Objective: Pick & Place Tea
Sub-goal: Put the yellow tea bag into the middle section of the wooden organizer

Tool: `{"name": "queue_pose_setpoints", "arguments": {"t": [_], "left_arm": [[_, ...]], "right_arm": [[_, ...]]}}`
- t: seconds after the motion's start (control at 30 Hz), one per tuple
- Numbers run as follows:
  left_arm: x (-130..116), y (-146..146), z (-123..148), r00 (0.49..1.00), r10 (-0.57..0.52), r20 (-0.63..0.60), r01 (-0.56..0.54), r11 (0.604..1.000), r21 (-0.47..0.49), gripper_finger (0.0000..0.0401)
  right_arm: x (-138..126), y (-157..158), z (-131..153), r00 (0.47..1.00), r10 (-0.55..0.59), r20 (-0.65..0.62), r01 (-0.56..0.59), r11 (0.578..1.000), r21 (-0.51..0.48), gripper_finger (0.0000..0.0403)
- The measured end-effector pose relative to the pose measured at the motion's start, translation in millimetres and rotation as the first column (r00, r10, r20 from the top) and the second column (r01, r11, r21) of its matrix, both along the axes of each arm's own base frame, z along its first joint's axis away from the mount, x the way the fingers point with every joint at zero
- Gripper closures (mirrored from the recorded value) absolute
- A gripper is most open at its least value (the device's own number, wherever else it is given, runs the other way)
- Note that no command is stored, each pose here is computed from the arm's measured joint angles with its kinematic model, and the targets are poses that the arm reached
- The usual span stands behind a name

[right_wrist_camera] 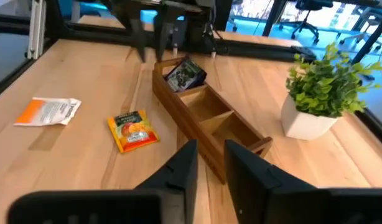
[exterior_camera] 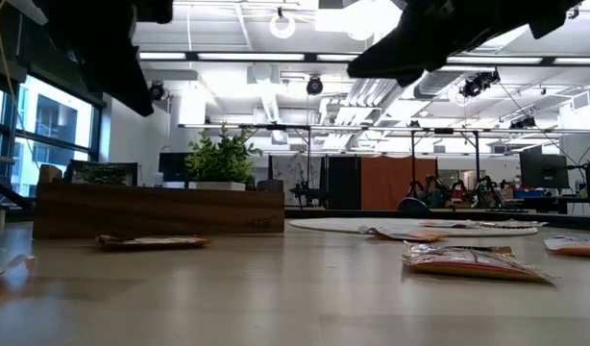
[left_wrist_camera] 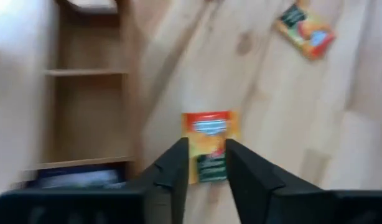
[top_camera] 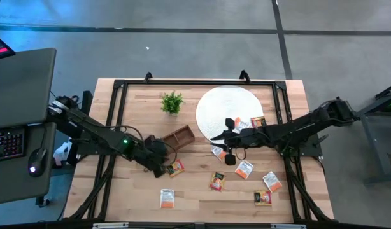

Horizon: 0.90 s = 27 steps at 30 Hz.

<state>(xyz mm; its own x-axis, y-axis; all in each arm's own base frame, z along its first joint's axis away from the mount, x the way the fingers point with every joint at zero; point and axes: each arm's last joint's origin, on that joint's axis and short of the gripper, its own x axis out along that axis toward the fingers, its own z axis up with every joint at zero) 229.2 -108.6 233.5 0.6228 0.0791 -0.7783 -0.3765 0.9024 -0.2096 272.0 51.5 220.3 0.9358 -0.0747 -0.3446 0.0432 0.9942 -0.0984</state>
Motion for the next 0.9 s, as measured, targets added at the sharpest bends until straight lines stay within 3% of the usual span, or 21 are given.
{"name": "queue_pose_setpoints", "arguments": {"t": [0.17,0.27,0.47,0.9], "left_arm": [[20,-12,-18,0.997,0.080,0.005,-0.079,0.987,-0.142,0.0260],[24,-16,-34,0.989,0.126,-0.072,-0.138,0.972,-0.193,0.0257],[32,-21,-66,0.969,0.154,-0.194,-0.190,0.966,-0.178,0.0257],[34,-23,-88,0.947,0.146,-0.287,-0.183,0.977,-0.108,0.0257]], "right_arm": [[10,2,-16,0.998,-0.004,-0.064,0.002,1.000,-0.019,0.0285],[13,-1,-23,0.997,-0.011,-0.082,0.010,1.000,-0.024,0.0271],[19,-4,-26,0.996,0.055,-0.066,-0.055,0.998,0.008,0.0261],[20,-4,-24,0.995,0.095,-0.041,-0.094,0.995,0.021,0.0261]]}}
